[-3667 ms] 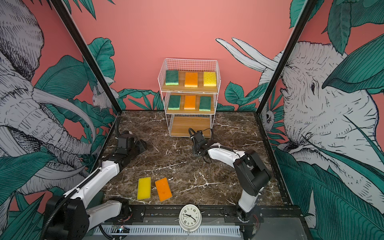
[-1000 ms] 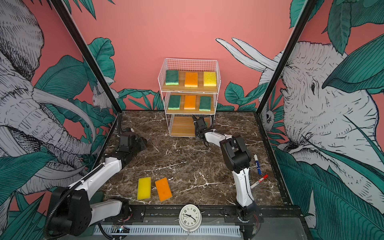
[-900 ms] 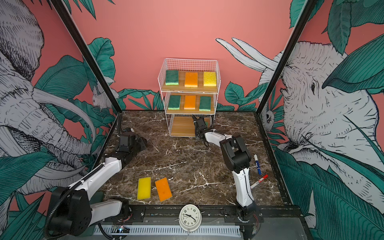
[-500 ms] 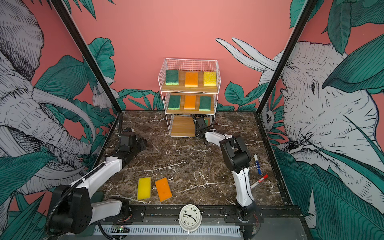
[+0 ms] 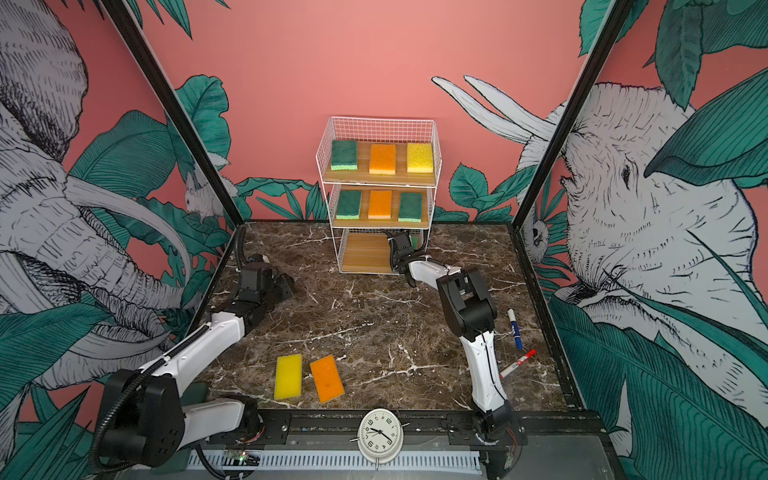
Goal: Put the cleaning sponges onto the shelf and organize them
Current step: 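Lower the green sponge onto the bottom tier and open the right gripper, then withdraw the right gripper from the shelf while the left gripper reaches toward the orange sponge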
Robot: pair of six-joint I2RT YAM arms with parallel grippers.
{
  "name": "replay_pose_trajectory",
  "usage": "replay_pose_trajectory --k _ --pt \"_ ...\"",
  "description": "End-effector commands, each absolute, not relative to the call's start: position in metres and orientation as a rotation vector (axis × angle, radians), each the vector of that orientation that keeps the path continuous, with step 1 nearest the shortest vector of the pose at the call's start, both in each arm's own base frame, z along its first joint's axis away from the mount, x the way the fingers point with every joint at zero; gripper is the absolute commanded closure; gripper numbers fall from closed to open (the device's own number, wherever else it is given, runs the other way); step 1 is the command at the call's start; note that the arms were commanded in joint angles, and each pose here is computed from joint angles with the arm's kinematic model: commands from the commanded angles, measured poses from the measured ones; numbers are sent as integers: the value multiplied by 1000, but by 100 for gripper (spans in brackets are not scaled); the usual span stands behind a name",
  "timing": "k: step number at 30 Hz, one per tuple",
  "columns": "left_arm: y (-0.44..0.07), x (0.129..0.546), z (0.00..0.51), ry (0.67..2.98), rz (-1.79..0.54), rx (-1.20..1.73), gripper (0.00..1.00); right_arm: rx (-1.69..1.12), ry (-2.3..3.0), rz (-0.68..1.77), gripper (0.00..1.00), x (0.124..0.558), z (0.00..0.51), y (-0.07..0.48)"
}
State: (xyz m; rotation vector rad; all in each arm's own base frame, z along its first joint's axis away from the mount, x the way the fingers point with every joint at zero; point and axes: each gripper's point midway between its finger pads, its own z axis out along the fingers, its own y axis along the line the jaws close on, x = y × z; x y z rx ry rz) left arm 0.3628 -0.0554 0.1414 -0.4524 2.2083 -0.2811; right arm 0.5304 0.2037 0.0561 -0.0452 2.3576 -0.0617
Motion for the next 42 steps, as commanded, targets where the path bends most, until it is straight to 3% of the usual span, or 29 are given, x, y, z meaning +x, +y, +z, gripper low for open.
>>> replay_pose_trajectory --k 1,16,23,33,42 --pt "-51 366 147 2196 -268 -466 44 2 2328 -39 35 537 65 199" --pt "-49 361 153 2183 -266 -468 45 -21 2332 -30 20 533 72 200" --pt "-49 357 158 2171 -273 -464 45 -36 2311 -46 20 525 86 199" --pt "-49 346 161 2183 -273 -436 44 -72 2271 -68 14 492 111 211" --pt "-50 329 139 2253 -253 -429 42 -186 2290 25 12 429 127 254"
